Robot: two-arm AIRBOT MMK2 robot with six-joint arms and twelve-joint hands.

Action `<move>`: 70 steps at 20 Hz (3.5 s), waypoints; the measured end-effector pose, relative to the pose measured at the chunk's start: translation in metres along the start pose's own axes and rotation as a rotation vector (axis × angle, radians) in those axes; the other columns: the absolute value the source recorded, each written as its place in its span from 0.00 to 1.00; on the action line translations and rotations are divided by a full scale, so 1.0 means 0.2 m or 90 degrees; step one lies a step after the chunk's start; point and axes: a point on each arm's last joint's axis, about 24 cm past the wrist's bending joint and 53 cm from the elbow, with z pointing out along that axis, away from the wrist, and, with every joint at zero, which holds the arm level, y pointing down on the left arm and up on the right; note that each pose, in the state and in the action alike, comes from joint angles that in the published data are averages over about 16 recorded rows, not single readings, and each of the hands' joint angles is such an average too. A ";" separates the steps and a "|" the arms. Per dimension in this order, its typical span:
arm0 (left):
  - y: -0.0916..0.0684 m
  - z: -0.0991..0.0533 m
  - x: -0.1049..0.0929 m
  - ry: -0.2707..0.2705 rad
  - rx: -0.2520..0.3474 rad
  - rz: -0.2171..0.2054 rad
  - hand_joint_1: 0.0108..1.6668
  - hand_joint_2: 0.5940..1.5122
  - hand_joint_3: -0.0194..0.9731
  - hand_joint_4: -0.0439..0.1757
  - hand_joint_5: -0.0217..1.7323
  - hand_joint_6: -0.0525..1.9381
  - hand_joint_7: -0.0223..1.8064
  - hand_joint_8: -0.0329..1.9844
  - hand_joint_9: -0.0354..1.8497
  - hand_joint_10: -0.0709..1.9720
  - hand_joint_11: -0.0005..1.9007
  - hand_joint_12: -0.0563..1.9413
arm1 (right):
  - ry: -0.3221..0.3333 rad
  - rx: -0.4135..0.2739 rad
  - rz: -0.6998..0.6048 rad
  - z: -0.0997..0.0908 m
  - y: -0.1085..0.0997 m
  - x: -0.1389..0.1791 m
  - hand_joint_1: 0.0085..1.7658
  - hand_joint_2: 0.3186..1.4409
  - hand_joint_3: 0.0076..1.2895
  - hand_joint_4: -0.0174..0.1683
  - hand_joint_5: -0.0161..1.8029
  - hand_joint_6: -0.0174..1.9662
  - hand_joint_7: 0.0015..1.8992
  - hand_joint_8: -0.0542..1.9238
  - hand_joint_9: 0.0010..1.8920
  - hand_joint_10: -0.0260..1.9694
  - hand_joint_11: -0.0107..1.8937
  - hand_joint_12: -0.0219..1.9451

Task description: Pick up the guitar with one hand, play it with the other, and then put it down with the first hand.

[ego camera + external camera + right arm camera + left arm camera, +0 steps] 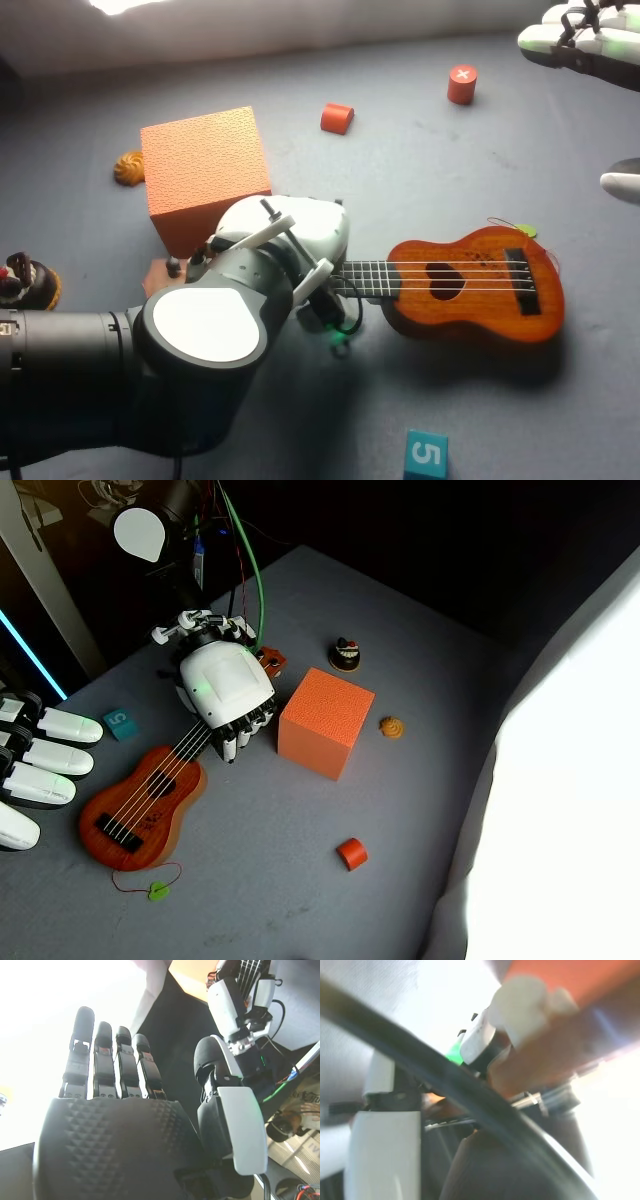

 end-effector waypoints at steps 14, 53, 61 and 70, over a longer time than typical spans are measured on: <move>0.06 0.02 0.00 -0.004 -0.010 0.016 0.03 0.44 0.02 0.29 0.42 0.64 0.45 0.63 0.45 0.68 0.38 0.86 | 0.001 -0.002 -0.004 0.00 0.01 0.00 0.22 0.90 0.01 0.11 0.05 0.07 0.08 0.03 0.01 0.20 0.02 0.48; -0.39 -0.26 -0.68 -0.010 0.126 0.077 0.60 0.59 0.02 0.39 0.23 0.33 0.18 0.35 0.17 0.46 0.07 0.70 | 0.005 -0.006 -0.018 0.00 0.02 0.01 0.27 0.91 0.01 0.17 0.09 0.42 0.15 0.28 0.04 0.54 0.02 0.78; -0.49 -0.34 -0.81 -0.031 0.173 0.102 0.70 0.63 0.03 0.32 0.33 0.78 0.31 0.79 0.28 0.88 0.20 0.94 | 0.007 -0.008 -0.028 0.00 0.03 0.02 0.37 0.95 0.01 0.24 0.19 0.80 0.20 0.74 0.13 0.87 0.10 0.95; -0.51 -0.37 -0.82 -0.035 0.177 0.107 0.76 0.57 0.06 0.32 0.34 0.98 0.37 0.90 0.36 0.97 0.27 0.98 | 0.010 -0.012 -0.043 0.00 0.05 0.03 0.42 0.98 0.01 0.20 0.26 0.92 0.24 0.95 0.20 0.98 0.18 0.99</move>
